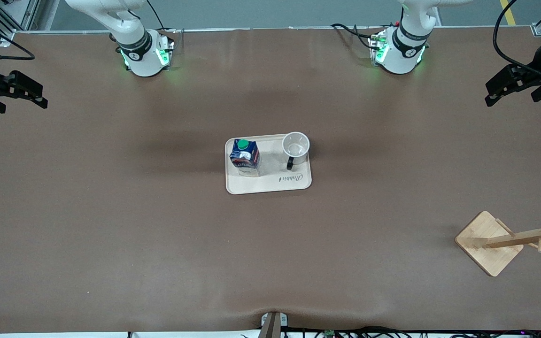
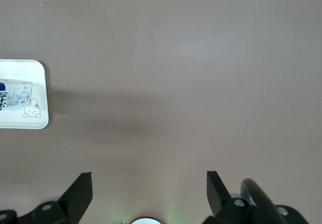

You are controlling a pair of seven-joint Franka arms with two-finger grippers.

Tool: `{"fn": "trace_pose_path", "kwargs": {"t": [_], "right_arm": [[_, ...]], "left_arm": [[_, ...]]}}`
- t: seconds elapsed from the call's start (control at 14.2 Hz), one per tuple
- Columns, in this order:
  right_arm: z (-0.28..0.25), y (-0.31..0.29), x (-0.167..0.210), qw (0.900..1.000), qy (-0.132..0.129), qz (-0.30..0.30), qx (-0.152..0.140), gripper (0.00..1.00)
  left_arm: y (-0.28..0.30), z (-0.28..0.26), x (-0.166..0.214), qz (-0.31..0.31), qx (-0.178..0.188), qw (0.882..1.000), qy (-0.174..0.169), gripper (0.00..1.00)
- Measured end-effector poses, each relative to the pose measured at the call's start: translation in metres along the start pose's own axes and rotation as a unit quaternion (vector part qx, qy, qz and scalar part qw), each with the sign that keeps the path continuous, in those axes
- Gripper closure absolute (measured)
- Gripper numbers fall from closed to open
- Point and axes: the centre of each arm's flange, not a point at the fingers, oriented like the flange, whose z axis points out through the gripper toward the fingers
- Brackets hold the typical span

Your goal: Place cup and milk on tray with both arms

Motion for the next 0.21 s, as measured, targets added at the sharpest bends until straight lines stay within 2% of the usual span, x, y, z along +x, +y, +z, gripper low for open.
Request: {"fn": "trace_pose_path", "kwargs": {"t": [0.21], "right_arm": [[0.0008, -0.0001, 0.0006, 1.0, -0.001, 0.0, 0.0, 0.0]], "left_arm": [[-0.001, 0.0001, 0.0001, -0.001, 0.0, 1.0, 0.0, 0.0]]}}
